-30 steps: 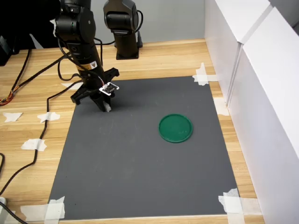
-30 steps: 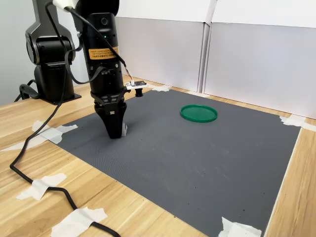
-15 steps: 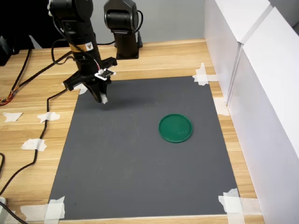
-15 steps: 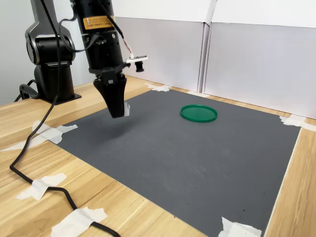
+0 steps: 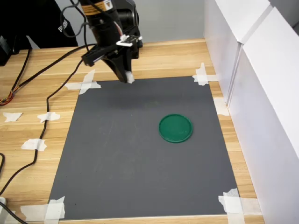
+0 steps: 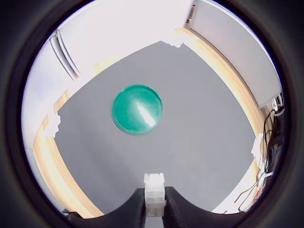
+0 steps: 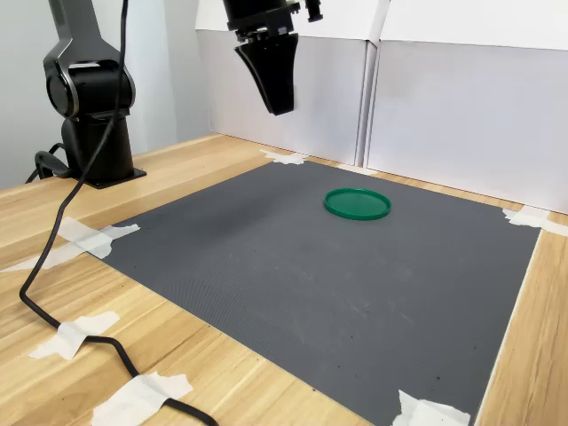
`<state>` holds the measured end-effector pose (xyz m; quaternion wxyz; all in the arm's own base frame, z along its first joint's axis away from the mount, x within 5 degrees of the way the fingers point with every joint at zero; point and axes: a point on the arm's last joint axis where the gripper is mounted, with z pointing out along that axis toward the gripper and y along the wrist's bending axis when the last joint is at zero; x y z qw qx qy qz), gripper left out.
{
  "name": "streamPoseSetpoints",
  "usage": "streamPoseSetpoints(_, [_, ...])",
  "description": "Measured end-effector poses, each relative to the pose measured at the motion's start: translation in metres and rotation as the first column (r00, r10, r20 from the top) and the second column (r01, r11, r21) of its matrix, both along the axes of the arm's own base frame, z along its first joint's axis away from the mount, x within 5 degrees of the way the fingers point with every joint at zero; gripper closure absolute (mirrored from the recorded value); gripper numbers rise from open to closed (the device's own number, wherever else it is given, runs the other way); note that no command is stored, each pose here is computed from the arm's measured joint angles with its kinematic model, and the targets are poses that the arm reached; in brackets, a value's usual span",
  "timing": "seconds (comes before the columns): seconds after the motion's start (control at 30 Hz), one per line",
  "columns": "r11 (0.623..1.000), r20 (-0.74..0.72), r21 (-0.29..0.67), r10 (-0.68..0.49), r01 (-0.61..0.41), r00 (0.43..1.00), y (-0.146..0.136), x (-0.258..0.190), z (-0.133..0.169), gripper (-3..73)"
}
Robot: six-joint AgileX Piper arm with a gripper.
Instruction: Grasp a white terminal and put it on the green lid.
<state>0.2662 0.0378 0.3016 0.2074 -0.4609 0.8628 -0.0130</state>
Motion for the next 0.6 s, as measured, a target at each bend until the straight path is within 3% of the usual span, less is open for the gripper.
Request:
streamPoseSetpoints(0.27, [0.997, -0.028, -0.025, 0.078, -0.079, 0.997, 0.054, 0.008, -0.021, 60.6])
streamPoseSetpoints(0.6, [0.996, -0.065, -0.065, 0.059, -0.063, 0.996, 0.092, 0.043, -0.055, 60.6])
